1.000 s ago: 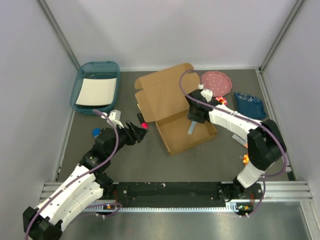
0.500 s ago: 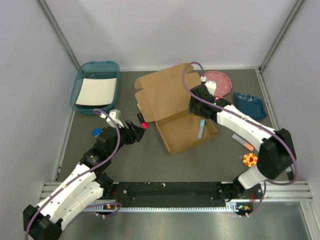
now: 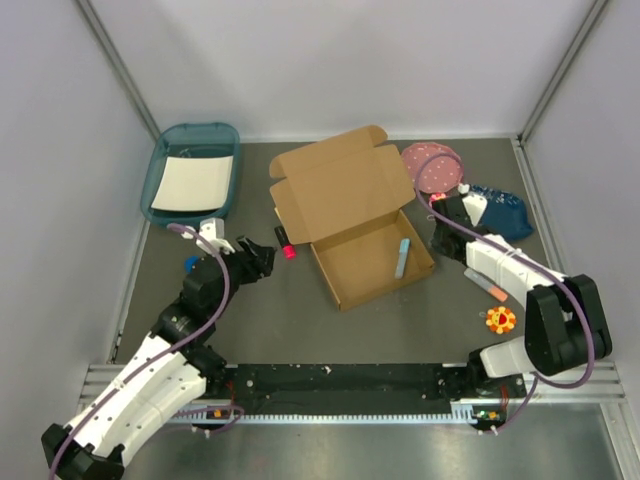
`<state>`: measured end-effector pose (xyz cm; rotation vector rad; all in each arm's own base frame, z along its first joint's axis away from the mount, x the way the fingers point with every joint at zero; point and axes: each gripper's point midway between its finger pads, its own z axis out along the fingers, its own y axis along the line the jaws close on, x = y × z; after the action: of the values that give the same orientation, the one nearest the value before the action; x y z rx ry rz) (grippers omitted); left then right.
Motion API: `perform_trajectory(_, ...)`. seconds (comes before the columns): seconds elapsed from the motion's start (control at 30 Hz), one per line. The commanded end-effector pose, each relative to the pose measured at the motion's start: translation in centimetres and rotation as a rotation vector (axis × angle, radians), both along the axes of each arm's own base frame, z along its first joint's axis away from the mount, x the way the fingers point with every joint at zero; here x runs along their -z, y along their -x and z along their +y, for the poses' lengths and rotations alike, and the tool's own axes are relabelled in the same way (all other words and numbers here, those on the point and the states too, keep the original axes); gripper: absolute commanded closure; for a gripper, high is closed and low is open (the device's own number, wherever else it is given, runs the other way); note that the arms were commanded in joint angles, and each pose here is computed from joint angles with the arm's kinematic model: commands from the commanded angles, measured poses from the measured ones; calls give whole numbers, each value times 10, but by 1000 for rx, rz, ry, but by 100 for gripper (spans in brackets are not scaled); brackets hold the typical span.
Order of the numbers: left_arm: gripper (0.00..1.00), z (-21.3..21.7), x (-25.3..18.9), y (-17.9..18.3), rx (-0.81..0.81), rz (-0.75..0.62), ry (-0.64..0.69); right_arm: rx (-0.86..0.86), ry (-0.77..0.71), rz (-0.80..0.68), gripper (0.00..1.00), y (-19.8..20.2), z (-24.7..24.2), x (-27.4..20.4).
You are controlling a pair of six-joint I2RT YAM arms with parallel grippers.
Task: Fold the paper box
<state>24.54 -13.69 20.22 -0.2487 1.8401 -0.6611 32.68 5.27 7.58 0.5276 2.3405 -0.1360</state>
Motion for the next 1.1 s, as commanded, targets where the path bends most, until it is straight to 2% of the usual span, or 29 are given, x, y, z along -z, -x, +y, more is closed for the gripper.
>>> perform_trajectory(0.0, 32, 21, -28, -11, -127, -65, -17, 48, -146, -113, 60, -22, 13, -17)
perform_trajectory(0.13, 32, 27, -26, -20, -184, -42, -19, 23, -207, -57, 66, -13, 25, 6)
perform_trajectory(0.47, 31, 21, -22, -49, -228, 1, 0, -19, -343, 9, 67, 25, 46, 43)
perform_trajectory(0.8, 30, 31, -43, -92, -294, -24, -1, -166, -418, 8, 67, 53, 92, 29)
perform_trajectory(0.97, 30, 37, -69, -118, -302, -82, -6, -169, -412, -48, 66, 56, 87, 10)
perform_trajectory(1.07, 29, 33, -83, -142, -266, -144, -47, -152, -345, -88, 60, 57, 70, -4)
